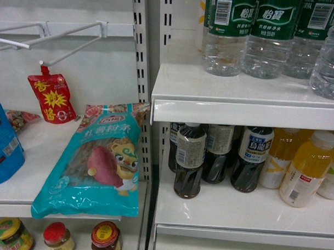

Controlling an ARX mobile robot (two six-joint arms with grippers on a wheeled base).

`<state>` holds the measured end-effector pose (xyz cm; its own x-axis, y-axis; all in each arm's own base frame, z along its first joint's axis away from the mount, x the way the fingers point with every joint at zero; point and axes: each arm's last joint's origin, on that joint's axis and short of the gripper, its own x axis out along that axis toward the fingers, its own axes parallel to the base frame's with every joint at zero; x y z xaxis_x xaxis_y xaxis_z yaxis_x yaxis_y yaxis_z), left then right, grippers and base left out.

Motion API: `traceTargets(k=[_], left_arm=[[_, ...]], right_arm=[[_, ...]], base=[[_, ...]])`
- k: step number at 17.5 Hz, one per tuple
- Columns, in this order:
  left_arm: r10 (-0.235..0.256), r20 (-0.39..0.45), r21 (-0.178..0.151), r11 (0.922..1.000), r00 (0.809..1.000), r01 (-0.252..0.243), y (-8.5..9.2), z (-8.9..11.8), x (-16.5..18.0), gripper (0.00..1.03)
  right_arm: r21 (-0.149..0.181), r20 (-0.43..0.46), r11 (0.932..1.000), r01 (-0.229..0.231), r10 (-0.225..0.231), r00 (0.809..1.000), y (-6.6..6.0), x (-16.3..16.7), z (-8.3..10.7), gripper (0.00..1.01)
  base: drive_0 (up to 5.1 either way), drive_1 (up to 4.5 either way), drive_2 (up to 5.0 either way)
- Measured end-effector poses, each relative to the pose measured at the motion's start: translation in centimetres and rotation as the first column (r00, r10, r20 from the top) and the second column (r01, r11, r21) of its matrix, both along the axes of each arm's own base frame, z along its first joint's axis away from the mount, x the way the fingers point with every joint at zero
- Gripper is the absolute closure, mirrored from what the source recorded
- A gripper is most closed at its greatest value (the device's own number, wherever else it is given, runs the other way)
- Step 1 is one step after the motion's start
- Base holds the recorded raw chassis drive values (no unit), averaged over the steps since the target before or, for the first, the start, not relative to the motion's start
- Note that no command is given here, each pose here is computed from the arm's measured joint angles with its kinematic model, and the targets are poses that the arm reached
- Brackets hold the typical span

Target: Move water from second to third shelf

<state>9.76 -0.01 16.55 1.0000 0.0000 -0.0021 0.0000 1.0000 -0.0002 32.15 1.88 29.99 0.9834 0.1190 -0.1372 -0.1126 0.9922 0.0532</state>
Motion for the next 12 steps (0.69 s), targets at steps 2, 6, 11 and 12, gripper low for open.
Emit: traceTargets(k=[2, 6, 11, 12], left_arm=[[0.000, 0.000, 0.000, 1.0000, 1.000, 0.000, 0.0, 0.0, 0.0, 0.05], [0.000, 0.000, 0.000, 1.0000, 1.000, 0.000, 0.0, 0.0, 0.0, 0.05], [0.000, 0.000, 0.000, 1.0000, 1.000, 0.000, 0.0, 0.0, 0.0, 0.05], [0.000, 0.000, 0.000, 1.0000, 1.000, 0.000, 0.0, 0.0, 0.0, 0.05]], right_arm=[[-0.004, 0.020, 1.0000, -0.001, 0.001, 1.000, -0.1, -1.2, 0.8, 0.03], [-0.016, 0.068, 0.9999, -0.002, 0.003, 0.998, -0.2, -3.6, 2.0, 0.03], [-0.003, 0.063, 0.9998, 0.022, -0.021, 0.998, -0.3, -7.9, 0.9, 0.03], [-0.002, 0.083, 0.9996, 0.029, -0.029, 0.996, -0.3, -10.3, 1.0, 0.03]], base=[[0.0, 0.00, 0.0], [0.0, 0.00, 0.0], [0.0, 0.00, 0.0], [0.0, 0.00, 0.0]])
